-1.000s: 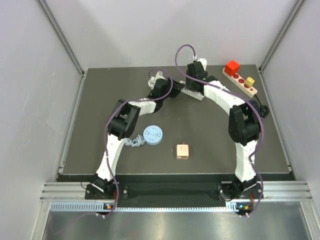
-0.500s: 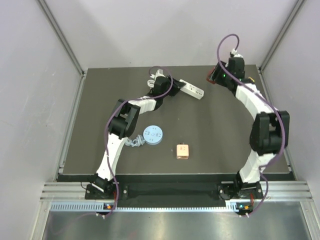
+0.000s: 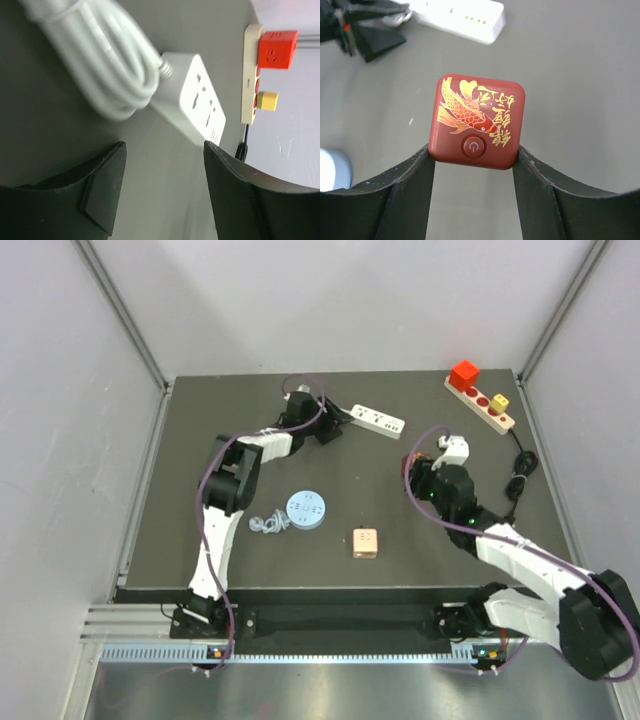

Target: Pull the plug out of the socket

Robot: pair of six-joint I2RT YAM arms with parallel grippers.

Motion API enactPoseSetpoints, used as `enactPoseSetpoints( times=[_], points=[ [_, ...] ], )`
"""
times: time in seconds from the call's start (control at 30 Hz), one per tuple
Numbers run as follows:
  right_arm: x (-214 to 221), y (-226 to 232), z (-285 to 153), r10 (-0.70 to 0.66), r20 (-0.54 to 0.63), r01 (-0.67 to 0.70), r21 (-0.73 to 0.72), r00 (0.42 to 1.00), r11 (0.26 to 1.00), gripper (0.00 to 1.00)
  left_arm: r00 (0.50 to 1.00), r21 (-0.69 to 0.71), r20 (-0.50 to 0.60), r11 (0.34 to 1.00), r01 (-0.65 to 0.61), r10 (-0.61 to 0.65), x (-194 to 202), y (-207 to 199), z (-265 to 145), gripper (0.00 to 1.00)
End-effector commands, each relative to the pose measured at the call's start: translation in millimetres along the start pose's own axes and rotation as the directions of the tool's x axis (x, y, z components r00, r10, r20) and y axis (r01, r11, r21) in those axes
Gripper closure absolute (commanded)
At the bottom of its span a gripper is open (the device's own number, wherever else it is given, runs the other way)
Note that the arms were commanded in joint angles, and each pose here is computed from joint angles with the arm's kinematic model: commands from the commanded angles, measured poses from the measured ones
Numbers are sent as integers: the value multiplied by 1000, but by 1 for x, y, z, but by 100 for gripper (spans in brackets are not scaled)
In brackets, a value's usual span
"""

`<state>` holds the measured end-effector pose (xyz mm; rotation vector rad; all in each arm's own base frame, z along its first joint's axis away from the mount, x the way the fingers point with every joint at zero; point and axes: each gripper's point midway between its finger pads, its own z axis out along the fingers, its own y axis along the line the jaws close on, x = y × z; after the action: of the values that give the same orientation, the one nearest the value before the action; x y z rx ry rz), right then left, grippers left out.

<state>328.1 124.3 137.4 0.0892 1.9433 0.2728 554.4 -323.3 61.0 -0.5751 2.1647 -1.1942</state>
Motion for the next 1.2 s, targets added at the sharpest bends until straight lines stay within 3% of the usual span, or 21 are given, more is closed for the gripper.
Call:
enactPoseSetpoints(
  times=[0.0,0.23,0.5,0.63,0.8,0.93,1.03,1.17],
  points=[
    [-28,11,-24,44,194,-46,5,980,999,100,998,15,-57,1000,-8,8,4,-19,-37,31],
    [22,20,-68,149,225,-144,-38,963,989,100,992,109,-119,994,-27,40,26,-64,-96,34],
    [90,23,-72,116,145,-118,10,983,993,100,979,202,-178,978,-58,95,56,-96,-158,37],
    [105,22,-76,125,170,-135,48,977,990,100,978,259,-164,962,-87,132,64,-116,-197,37],
    [129,19,-77,68,141,-79,75,988,994,94,977,248,-150,962,-113,153,75,-108,-226,37],
    [152,28,-85,53,95,-58,43,994,997,84,979,266,-143,959,-101,143,80,-107,-239,37],
    [165,40,-97,61,70,-62,17,996,998,69,979,271,-153,958,-90,135,84,-103,-240,37],
    [174,36,-107,-10,24,8,53,1000,999,24,978,281,-163,956,-80,130,88,-103,-243,36]
  ],
)
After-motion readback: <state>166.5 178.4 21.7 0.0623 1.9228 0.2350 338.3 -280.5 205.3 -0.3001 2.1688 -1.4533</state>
